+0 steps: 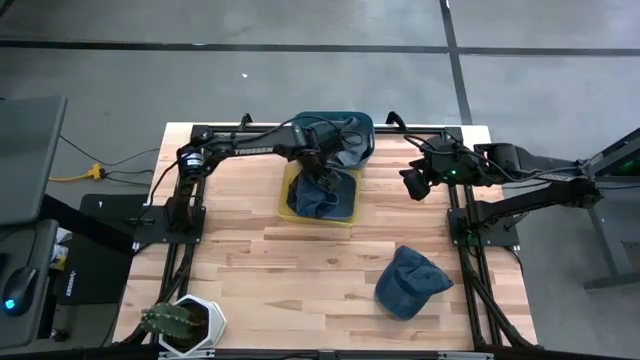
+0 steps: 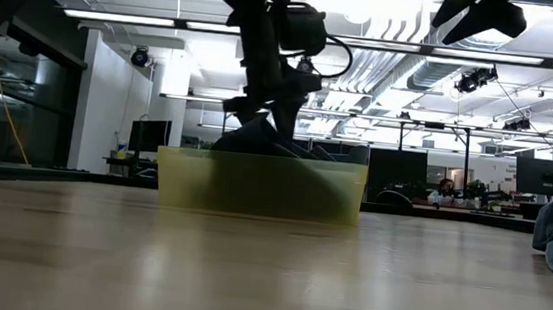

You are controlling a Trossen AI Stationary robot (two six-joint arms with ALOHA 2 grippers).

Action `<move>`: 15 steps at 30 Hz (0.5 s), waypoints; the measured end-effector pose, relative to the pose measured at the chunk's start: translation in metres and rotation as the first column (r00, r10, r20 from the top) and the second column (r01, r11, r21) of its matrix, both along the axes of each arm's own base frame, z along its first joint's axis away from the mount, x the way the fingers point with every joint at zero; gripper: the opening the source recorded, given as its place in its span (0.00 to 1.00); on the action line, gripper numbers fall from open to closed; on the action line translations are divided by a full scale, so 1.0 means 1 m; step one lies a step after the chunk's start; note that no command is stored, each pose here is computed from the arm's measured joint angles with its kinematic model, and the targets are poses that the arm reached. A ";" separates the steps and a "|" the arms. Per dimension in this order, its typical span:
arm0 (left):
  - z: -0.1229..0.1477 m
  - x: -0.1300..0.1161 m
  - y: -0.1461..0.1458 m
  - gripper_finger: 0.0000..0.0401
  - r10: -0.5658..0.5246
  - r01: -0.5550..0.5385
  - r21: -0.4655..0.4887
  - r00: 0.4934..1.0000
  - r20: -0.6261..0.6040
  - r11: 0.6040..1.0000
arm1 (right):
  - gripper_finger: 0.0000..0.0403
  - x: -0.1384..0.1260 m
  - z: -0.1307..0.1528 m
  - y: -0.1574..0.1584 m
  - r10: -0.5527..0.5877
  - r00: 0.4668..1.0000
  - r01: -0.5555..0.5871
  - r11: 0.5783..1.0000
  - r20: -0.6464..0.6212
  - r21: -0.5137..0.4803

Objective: Pick & Place hat
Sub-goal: Put the left blue cap into the yellow bin

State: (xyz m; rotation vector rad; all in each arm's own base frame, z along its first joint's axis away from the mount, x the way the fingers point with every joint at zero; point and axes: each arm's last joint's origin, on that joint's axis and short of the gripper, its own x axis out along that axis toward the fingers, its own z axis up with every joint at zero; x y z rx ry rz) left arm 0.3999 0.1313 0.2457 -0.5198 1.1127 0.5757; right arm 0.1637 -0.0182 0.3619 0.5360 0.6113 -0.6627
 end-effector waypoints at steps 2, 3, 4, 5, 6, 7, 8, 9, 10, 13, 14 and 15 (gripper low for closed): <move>-0.001 -0.001 0.000 0.64 0.001 -0.001 -0.005 1.000 -0.015 1.000 | 0.49 0.000 0.000 0.000 -0.004 1.000 0.004 1.000 0.002 0.004; 0.000 -0.003 -0.001 0.64 0.001 -0.001 -0.007 1.000 -0.022 1.000 | 0.49 0.000 0.000 0.000 -0.005 1.000 0.005 1.000 0.001 0.005; 0.002 -0.004 -0.001 0.64 0.000 -0.001 -0.008 1.000 -0.028 1.000 | 0.49 0.000 0.000 0.000 -0.004 1.000 0.004 1.000 0.000 0.006; 0.004 -0.006 -0.002 0.64 0.001 -0.001 -0.010 0.999 -0.034 1.000 | 0.49 0.000 0.000 0.000 -0.003 1.000 0.003 1.000 -0.001 0.007; 0.006 -0.007 -0.002 0.64 0.000 0.000 -0.010 0.999 -0.035 1.000 | 0.49 0.000 0.000 0.000 -0.003 1.000 0.003 1.000 -0.003 0.007; 0.007 -0.008 -0.002 0.64 0.000 0.000 -0.010 0.999 -0.034 1.000 | 0.49 -0.001 -0.001 0.000 -0.003 1.000 0.003 1.000 -0.005 0.007; 0.007 -0.008 -0.002 0.64 0.000 0.000 -0.011 0.999 -0.038 1.000 | 0.49 -0.001 -0.001 0.000 -0.004 1.000 0.004 1.000 -0.005 0.007; 0.006 -0.009 -0.003 0.64 -0.001 0.000 -0.015 0.999 -0.050 1.000 | 0.49 -0.001 -0.001 0.000 -0.003 1.000 0.003 1.000 -0.005 0.007; 0.007 -0.011 -0.004 0.64 -0.001 0.000 -0.019 0.998 -0.058 1.000 | 0.49 -0.001 -0.001 0.000 -0.003 1.000 0.003 1.000 -0.005 0.007; 0.013 -0.012 -0.004 0.64 -0.003 0.003 -0.008 0.999 -0.033 1.000 | 0.49 -0.001 -0.001 0.000 0.000 1.000 0.000 1.000 -0.007 0.005; 0.014 -0.012 -0.004 0.64 -0.003 0.003 -0.009 0.999 -0.034 1.000 | 0.49 -0.001 -0.001 0.000 0.001 1.000 -0.001 1.000 -0.007 0.004; 0.015 -0.014 -0.004 0.64 -0.003 0.003 -0.011 0.999 -0.040 1.000 | 0.49 -0.001 -0.001 0.000 0.001 1.000 -0.001 1.000 -0.007 0.004</move>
